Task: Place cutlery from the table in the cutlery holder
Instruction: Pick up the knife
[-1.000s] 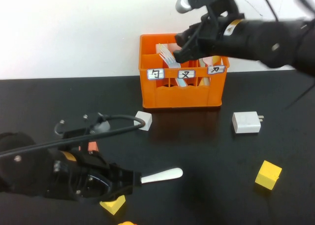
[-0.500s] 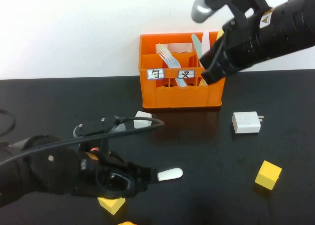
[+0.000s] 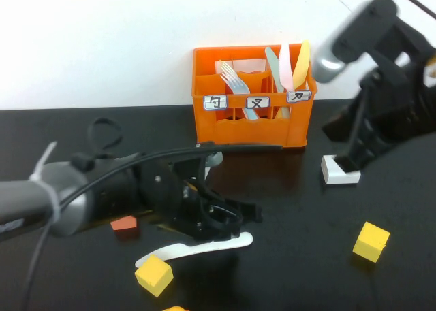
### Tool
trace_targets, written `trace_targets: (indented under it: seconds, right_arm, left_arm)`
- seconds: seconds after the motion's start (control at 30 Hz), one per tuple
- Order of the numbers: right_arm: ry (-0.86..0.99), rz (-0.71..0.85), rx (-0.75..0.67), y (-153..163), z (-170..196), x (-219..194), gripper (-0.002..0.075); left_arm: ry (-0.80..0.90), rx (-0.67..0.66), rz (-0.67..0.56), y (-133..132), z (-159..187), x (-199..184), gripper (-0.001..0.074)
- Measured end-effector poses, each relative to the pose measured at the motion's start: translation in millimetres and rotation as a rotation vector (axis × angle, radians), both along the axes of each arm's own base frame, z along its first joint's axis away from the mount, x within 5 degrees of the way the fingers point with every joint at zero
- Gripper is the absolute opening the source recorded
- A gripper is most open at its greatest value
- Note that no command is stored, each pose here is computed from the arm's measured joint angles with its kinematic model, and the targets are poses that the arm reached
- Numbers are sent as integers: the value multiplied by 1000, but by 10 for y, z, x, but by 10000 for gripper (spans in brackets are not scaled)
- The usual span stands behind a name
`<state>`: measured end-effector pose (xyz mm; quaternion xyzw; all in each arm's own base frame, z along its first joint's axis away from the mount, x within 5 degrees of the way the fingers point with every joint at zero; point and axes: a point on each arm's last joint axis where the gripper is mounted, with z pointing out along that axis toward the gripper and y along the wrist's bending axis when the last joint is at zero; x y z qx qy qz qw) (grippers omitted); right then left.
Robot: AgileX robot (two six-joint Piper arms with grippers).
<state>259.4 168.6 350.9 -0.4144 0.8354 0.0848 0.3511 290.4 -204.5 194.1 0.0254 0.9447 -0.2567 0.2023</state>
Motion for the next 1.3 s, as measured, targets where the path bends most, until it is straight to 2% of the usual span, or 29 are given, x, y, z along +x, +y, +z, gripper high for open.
trace_targets:
  seconds: [0.17,0.37,0.67,0.8,0.87,1.0,1.2,1.3]
  right_arm:
    - [12,-11,3,-134,-35,-218,-1]
    - [16,-11,0,-210,-74,-342,-1]
    - [-7,-15,11,-207,-71,-331,-1]
    - [-18,-14,-7,-219,-73,-324,-1]
    - [-19,-13,-9,-220,-73,-323,-1]
    - [-24,-13,-17,-225,-74,-320,-1]
    - [-48,-17,-8,-221,-58,-302,-1]
    - [-59,-19,-1,-218,-50,-295,-1]
  left_arm:
    - [36,71,-5,-61,-185,152,-1]
    - [68,140,-49,-70,-240,185,-1]
    - [154,261,-246,-272,-241,-116,-1]
    - [174,327,-290,-362,-236,-266,-1]
    - [166,368,-259,-361,-213,-293,-1]
    - [179,423,-118,-268,-143,-307,-1]
    - [157,366,-6,-189,155,-359,-1]
    - [169,361,25,-169,184,-377,-1]
